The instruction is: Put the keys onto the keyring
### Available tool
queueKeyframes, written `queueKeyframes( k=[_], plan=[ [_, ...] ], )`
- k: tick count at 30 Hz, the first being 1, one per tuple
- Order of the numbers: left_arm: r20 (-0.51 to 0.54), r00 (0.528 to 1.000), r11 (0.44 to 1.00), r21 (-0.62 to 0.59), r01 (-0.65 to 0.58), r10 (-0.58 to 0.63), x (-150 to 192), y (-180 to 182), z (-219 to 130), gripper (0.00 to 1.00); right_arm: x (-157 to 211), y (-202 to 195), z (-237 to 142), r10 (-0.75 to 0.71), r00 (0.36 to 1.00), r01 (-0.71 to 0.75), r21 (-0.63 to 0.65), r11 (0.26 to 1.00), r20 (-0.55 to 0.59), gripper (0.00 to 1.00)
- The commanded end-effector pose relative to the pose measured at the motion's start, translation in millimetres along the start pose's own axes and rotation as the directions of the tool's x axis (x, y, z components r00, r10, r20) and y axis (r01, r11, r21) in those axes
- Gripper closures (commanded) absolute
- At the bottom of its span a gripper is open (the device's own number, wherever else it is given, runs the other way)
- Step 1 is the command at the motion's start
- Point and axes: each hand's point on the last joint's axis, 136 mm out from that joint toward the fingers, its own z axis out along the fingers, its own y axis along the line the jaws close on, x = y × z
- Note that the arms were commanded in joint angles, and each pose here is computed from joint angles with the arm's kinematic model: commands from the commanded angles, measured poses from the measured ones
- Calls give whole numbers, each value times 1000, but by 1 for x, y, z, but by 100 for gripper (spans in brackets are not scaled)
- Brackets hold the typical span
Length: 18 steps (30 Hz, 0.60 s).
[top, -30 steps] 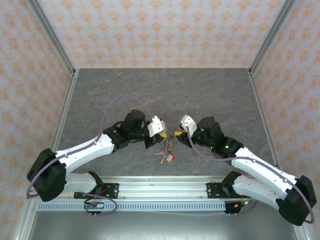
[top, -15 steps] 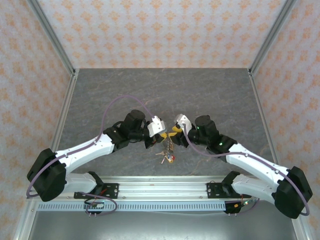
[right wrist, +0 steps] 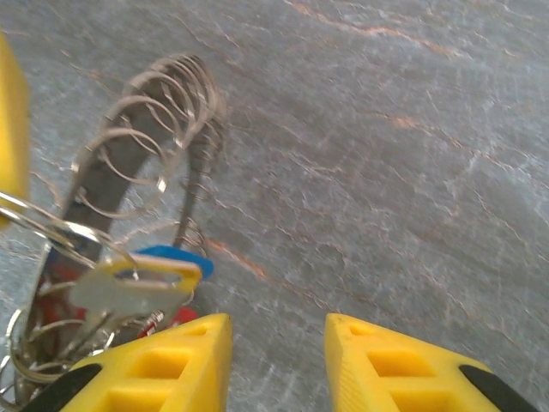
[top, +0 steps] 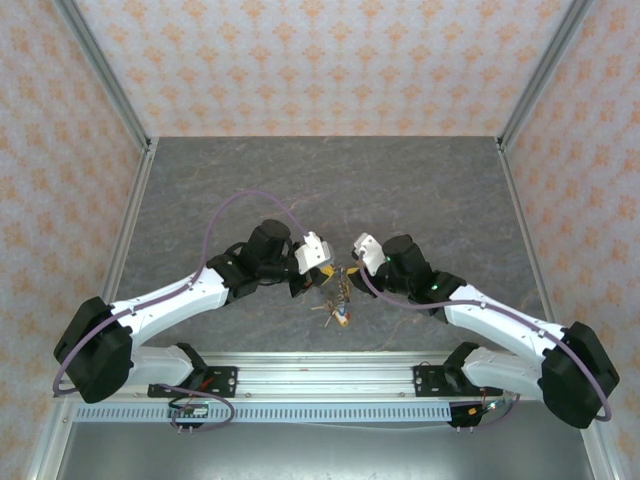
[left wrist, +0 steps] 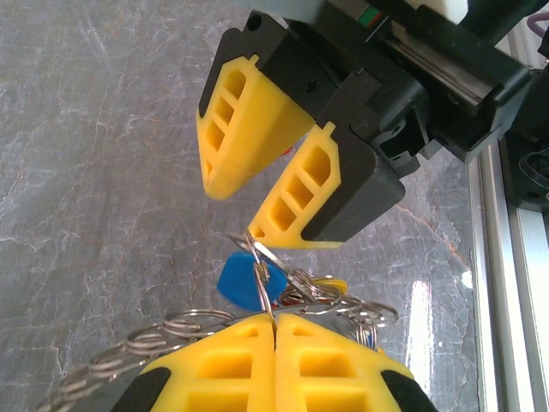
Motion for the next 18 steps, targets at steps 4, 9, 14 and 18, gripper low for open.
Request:
queueKeyframes(
  k=[4, 9, 14, 18],
  plan=[
    [77, 996, 999, -4, -45, 45, -29, 0, -5, 100, -30, 5, -28, -22, 992, 25, -18, 1000, 124, 62],
    [78, 996, 999, 1, -47, 47, -30, 0, -4, 100, -45, 24, -37, 106, 971, -76, -145, 986, 213, 57],
    [84, 995, 999, 4, -49, 48, -33, -1, -4, 100, -42, 29, -25, 173, 972, -140, -196, 970, 160, 55],
    [84, 995, 999, 4, -49, 48, -33, -1, -5, 100, -40, 32, -16, 204, 970, -172, -223, 960, 130, 54]
  ],
)
